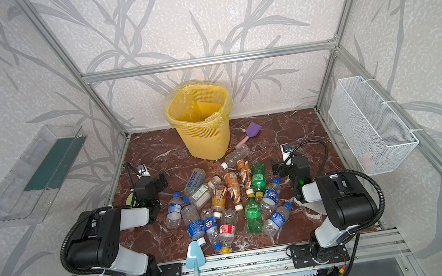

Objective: Throw the plastic bottles in the bin

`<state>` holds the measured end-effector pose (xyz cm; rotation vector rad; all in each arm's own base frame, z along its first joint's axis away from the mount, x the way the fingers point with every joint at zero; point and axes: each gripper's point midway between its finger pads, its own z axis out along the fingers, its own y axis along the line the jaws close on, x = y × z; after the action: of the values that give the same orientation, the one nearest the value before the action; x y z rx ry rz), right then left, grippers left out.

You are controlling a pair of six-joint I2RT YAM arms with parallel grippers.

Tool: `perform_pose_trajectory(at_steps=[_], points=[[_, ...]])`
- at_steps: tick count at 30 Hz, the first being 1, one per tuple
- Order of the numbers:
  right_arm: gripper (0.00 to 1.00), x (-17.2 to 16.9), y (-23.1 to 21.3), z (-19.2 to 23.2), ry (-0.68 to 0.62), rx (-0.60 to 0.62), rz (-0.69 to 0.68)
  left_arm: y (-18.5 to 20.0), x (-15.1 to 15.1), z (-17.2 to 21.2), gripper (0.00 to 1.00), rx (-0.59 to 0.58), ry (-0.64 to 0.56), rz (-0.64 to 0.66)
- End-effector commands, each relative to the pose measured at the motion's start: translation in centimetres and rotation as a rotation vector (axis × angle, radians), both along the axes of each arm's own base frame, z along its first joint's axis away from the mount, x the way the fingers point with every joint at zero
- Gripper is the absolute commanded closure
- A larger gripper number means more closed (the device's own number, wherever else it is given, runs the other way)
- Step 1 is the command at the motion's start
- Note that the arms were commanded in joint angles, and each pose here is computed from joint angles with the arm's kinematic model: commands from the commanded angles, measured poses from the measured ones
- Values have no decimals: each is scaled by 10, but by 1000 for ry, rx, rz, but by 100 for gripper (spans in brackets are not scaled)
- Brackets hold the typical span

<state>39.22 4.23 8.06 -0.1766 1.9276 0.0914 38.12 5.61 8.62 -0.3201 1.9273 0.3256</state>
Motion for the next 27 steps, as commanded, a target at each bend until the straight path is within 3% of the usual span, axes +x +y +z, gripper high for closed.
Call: perform_pose_trajectory(at_steps=[1, 27], points=[[1, 5, 0, 12, -36, -9, -5, 1, 4, 10, 1, 3, -25, 1], [1, 5, 0, 12, -36, -9, -4, 2, 5, 10, 1, -15, -22, -14]])
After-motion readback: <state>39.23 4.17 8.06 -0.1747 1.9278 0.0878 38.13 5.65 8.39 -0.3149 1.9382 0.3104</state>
